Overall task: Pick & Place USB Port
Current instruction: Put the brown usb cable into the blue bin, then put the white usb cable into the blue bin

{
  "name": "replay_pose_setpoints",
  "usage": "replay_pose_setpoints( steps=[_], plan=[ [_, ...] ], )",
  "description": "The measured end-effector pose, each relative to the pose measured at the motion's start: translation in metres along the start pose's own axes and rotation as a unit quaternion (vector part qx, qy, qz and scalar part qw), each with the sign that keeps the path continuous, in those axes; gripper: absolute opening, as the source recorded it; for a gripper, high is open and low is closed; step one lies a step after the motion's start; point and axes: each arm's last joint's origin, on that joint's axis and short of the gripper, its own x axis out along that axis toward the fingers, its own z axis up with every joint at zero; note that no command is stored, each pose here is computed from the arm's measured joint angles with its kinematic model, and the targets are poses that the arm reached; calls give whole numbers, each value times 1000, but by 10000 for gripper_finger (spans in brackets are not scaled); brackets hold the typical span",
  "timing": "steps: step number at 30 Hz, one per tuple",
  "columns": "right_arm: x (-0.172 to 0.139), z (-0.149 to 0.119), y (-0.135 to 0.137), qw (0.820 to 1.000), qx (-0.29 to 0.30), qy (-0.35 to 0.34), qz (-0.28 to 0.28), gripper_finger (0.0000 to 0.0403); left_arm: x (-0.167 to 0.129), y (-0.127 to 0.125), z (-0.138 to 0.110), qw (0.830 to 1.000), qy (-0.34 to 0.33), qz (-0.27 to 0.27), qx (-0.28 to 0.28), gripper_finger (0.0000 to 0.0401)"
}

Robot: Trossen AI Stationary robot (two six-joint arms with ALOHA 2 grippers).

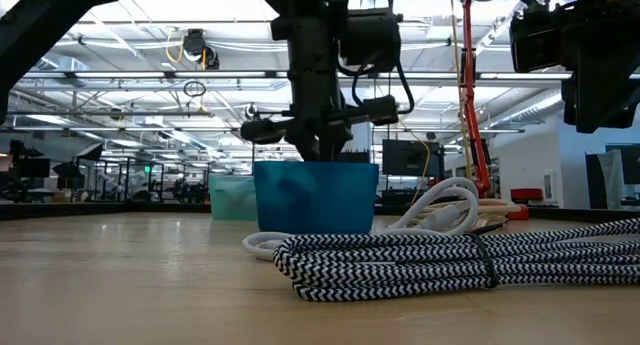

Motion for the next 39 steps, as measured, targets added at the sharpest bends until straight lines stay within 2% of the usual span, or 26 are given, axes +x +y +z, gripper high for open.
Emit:
replay_pose_setpoints(
  steps=[10,15,21,29,34,39],
  plan=[
    [0,-1,1,1000,0,1,1,90,-9,4,12,1000,-11,-11,-16,1],
    [0,-1,1,1000,0,1,1,90,-9,5,13,1000,-2,-15,-15,16],
    [0,-1,1,1000,0,1,1,90,-15,7,18,1000,-12,-18,4,47],
    [0,0,2,1000,1,-2,6,90,-31,10,20,999,-22,-32,20,122],
    [0,0,2,1000,5,-2,7,90,-47,10,16,996,-24,-56,70,160],
    [0,0,2,1000,4,-2,7,90,-91,8,-4,980,-54,-116,151,169]
  ],
)
